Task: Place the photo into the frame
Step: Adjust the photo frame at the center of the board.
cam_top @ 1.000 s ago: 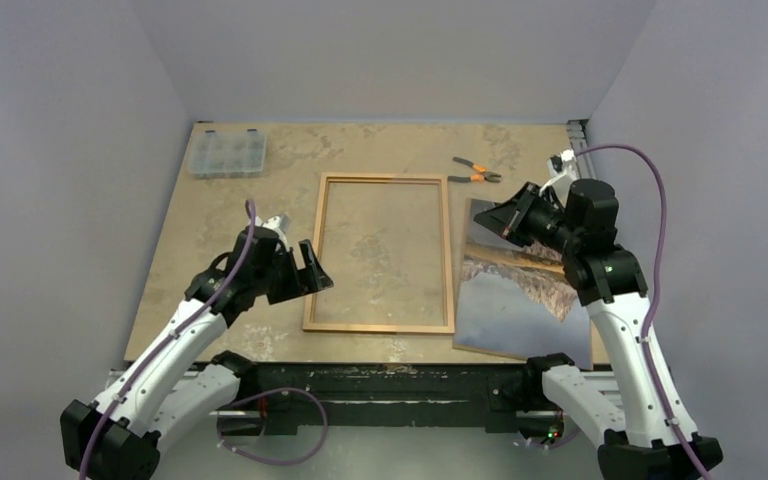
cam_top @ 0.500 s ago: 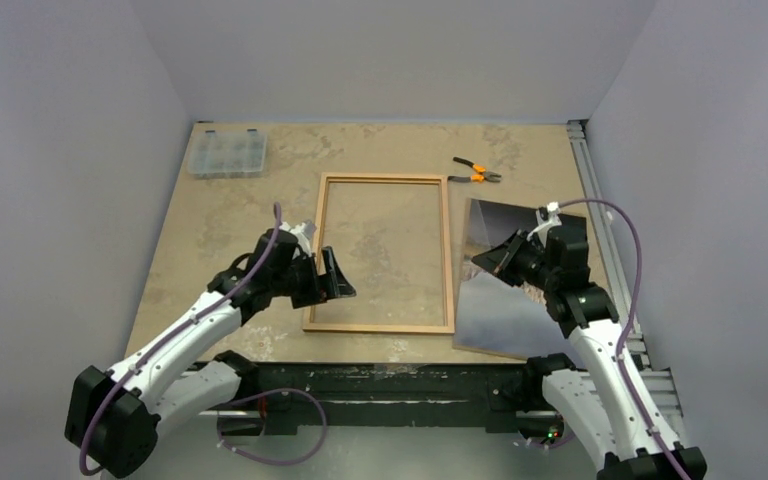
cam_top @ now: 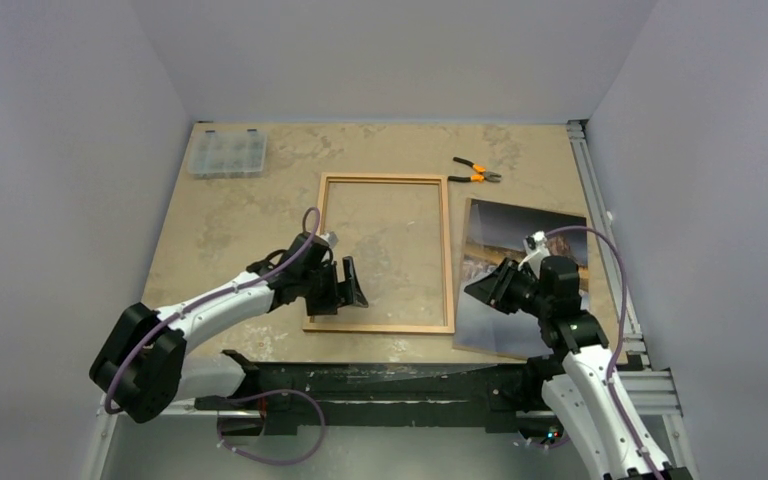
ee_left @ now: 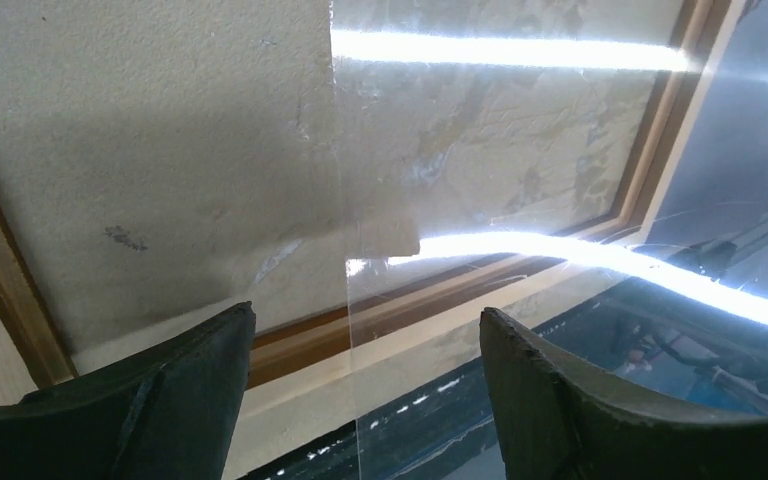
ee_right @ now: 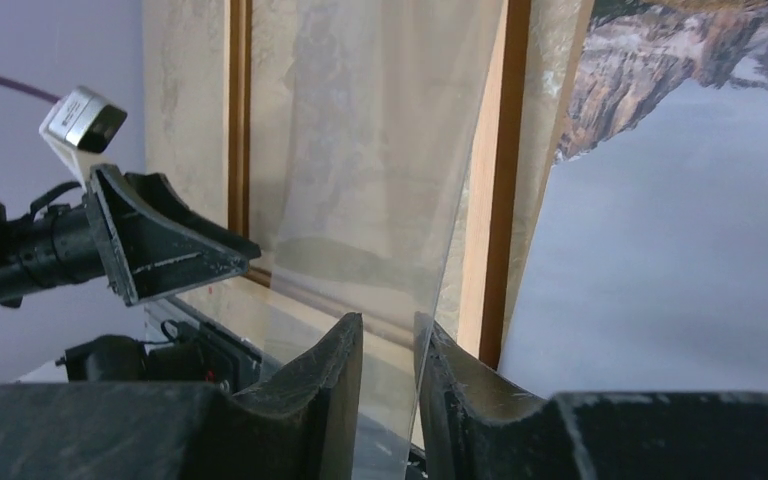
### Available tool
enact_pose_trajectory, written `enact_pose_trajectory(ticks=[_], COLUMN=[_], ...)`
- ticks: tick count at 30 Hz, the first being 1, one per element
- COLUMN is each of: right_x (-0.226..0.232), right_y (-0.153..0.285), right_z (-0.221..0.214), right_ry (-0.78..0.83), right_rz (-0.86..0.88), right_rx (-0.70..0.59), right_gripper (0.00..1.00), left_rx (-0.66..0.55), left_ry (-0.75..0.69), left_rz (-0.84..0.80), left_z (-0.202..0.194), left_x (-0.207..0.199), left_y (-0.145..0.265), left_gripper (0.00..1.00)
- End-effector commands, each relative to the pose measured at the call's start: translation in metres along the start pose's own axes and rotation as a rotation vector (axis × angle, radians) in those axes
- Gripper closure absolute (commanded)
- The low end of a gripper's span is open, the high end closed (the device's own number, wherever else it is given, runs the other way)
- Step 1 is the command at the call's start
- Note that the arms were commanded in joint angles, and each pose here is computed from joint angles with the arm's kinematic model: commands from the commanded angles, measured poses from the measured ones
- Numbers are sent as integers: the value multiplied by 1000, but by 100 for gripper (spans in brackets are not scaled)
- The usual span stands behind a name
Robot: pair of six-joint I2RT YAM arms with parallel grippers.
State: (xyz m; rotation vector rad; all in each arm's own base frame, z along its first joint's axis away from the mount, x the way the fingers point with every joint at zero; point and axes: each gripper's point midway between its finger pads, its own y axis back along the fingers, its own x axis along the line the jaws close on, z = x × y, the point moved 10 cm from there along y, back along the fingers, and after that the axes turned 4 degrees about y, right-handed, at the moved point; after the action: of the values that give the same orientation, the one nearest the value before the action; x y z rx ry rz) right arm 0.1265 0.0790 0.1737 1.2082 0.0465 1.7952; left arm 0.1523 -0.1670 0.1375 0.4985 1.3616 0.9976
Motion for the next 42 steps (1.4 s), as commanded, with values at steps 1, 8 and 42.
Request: enact_pose_trajectory(ticks=[1, 8, 42], right_x=[4, 9, 69], right_y=[-4, -6, 18], right_z=[-1, 0, 53], right_ry=[118, 205, 10], right_rz=[155, 277, 252], right_rx=[20, 70, 47], right_gripper=[71, 58, 100], left_rx=[-37, -19, -304], left_ry=[2, -1, -142], left_rz=[-20, -10, 82], left_z=[8, 9, 14], left_x=[-8, -7, -13], left_y=[-8, -16, 74], left_gripper=[20, 21, 20])
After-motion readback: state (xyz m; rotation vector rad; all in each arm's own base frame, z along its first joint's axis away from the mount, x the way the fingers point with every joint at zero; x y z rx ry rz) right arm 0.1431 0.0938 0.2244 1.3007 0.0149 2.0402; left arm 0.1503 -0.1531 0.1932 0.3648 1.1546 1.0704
